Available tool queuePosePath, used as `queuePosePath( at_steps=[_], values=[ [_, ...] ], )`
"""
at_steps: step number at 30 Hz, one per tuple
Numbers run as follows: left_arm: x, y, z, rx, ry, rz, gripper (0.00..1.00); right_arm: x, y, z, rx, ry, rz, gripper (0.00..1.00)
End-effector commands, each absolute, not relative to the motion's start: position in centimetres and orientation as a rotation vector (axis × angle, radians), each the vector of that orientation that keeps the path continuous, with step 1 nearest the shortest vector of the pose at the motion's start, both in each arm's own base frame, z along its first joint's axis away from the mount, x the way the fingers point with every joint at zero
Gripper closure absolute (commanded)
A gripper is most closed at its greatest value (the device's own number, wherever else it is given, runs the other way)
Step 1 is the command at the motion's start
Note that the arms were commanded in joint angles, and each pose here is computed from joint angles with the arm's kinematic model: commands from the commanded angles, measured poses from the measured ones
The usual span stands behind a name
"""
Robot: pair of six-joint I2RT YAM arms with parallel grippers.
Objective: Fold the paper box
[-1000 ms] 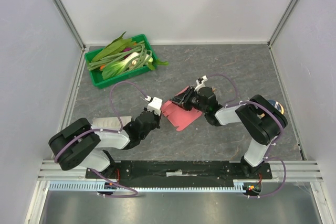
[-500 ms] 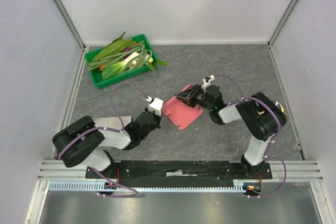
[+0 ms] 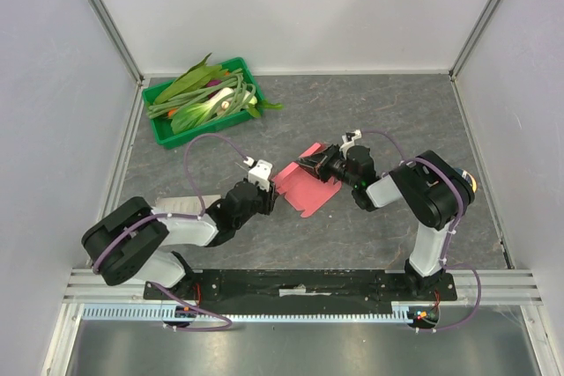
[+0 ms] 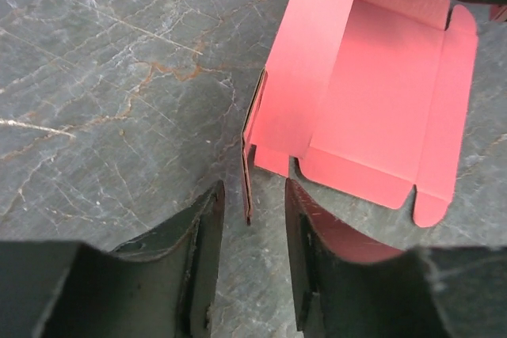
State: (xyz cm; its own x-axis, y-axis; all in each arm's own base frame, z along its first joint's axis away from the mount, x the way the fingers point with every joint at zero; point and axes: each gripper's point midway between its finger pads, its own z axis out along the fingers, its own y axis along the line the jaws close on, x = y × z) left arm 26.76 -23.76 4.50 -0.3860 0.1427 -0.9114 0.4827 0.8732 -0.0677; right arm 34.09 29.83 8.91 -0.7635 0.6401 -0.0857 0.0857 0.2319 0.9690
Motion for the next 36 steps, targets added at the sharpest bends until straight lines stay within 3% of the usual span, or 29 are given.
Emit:
queuePosePath(
  at_steps=[1,10,14,23,28,36],
  values=[
    [25.3,-24.6,5.5,0.379,1.994,-0.567,0.54,34.8,30.0,8.7,0.644,2.018,1.551,1.0],
    [25.7,-24.2,9.5,0.344,1.935,-0.571,0.45,34.9,29.9,8.6,0.639,2.021,1.541,1.0],
    [27.0,-23.1,9.8,0.261,1.948,-0.512,0.55,35.1,29.9,9.0,0.627,2.021,1.525,1.0],
    [28.9,-24.7,10.4,0.266,1.929,-0.51,0.55,35.2,30.0,9.4,0.623,2.012,1.528,1.0],
    [29.6,-24.2,9.1,0.262,1.956,-0.439,0.71,35.1,30.1,9.6,0.618,2.015,1.525,1.0],
    [31.3,-25.4,8.9,0.216,1.939,-0.439,0.69,34.1,31.3,9.3,0.616,2.032,1.529,1.0]
  ],
)
